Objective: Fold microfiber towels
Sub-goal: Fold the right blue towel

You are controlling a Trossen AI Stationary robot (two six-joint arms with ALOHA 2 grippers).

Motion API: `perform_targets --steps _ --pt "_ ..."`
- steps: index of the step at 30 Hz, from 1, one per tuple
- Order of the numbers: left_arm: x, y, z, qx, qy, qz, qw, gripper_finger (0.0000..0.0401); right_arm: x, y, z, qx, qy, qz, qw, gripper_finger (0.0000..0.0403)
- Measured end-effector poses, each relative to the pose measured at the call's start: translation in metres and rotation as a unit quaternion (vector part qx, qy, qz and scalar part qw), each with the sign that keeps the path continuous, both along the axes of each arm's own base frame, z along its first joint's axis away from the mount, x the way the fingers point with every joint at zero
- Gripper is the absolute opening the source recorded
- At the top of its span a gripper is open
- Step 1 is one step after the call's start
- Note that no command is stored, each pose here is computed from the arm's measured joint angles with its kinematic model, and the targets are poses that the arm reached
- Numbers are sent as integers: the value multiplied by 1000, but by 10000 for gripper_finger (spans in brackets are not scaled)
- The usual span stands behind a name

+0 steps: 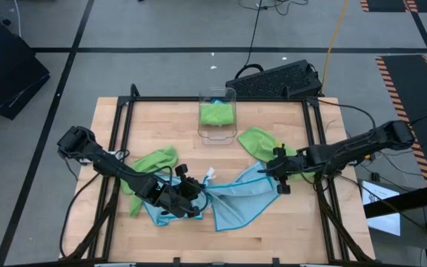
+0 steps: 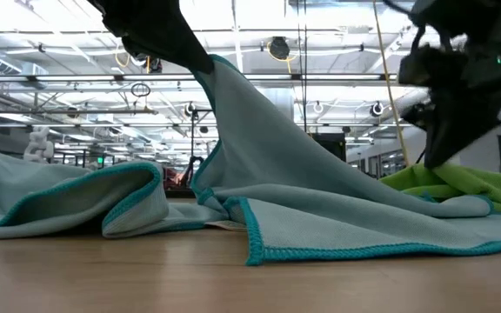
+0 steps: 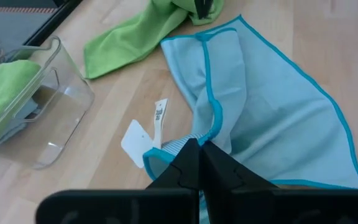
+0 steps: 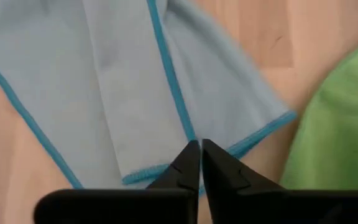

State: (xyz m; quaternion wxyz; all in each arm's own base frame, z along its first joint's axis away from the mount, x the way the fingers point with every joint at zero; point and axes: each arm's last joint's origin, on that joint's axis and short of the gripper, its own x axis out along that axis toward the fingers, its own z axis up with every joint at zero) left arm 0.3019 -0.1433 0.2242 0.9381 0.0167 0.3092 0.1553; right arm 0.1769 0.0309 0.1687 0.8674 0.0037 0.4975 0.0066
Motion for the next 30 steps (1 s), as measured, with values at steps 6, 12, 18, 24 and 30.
perform_targets --steps 6,12,18,24,30 --pt "0 0 0 -2 -1 0 1000 16 7 1 -20 -16 21 20 999 84" --pt "0 0 0 -5 -1 0 1000 5 12 0 -25 -48 19 45 998 127" --pt "0 0 0 -5 -1 0 1000 16 14 -3 -30 -39 33 62 997 118" --pt "0 0 0 -4 -1 -1 1000 5 17 -4 -37 -34 51 63 996 86" --pt "0 0 0 -4 -1 -1 1000 15 17 -4 -39 -35 56 63 996 43"
